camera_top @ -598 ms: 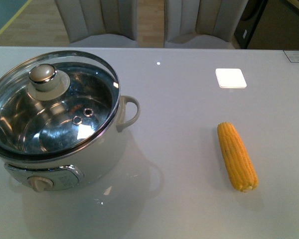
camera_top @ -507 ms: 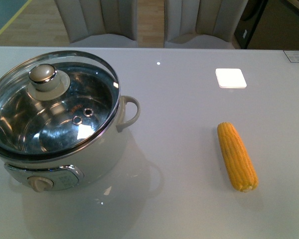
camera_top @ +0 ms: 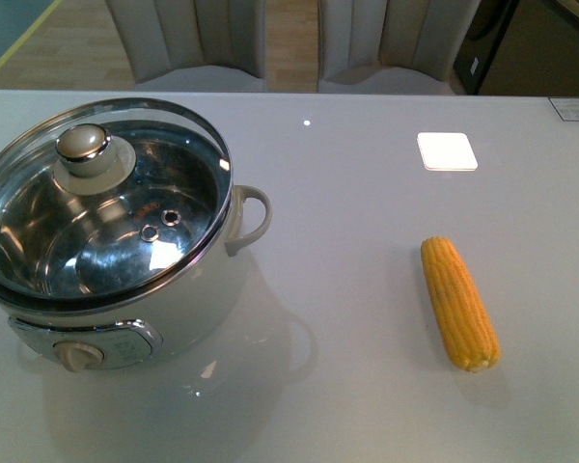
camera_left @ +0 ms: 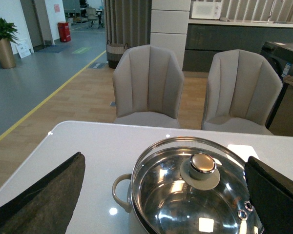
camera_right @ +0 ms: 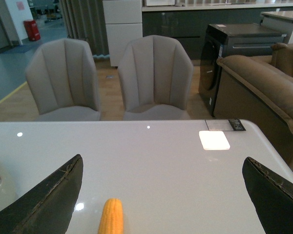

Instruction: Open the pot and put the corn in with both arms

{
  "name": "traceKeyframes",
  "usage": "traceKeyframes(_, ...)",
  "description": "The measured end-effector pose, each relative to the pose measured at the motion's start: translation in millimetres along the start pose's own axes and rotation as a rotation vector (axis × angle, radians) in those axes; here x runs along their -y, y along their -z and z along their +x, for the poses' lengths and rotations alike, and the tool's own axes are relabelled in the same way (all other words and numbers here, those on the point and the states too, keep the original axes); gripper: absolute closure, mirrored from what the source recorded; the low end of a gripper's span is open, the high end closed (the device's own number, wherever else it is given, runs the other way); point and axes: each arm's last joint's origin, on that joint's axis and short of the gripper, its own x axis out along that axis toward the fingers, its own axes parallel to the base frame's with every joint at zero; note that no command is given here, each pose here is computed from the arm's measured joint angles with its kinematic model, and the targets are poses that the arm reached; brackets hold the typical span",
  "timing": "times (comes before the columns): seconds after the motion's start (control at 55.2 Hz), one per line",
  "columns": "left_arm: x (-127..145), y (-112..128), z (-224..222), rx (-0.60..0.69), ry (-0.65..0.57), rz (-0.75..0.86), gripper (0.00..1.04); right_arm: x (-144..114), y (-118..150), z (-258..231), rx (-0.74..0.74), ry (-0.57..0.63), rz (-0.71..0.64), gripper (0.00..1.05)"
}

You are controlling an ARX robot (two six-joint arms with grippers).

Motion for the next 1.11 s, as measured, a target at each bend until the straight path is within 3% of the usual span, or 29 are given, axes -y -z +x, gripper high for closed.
traceKeyframes(0.272, -0.1, 0.6, 0.2, -0.017, -0.015, -0.009, 0.07, 0.0, 0.0, 0.0, 0.0, 0.0, 0.0, 0.09)
traceKeyframes(0.399, -0.7, 4.7, 1.1, -0.388, -0.221, -0.063, 0.07, 0.0, -0.1, -0.1, 0.001, 0.0, 0.0, 0.09)
traceKeyframes(0.507, -0.1, 11.6, 3.9, -0.487, -0.248, -0.077, 0.07, 0.0, 0.0, -0.1, 0.0, -0.001, 0.0, 0.09)
traceKeyframes(0.688, 4.6, 1.6, 23.7, -0.457, -0.201, -0.08, 0.07, 0.0, 0.0, -0.1, 0.0, 0.0, 0.0, 0.09)
traceKeyframes(0.888, 14.7, -8.7, 76.7, -0.396, -0.099, -0.033, 0.07, 0.0, 0.0, -0.1, 0.0, 0.0, 0.0, 0.09)
traceKeyframes(1.105, 27.9, 2.4, 143.4, -0.328, -0.036, 0.037, 0.07, 0.0, 0.0, -0.1, 0.0, 0.0, 0.0, 0.09)
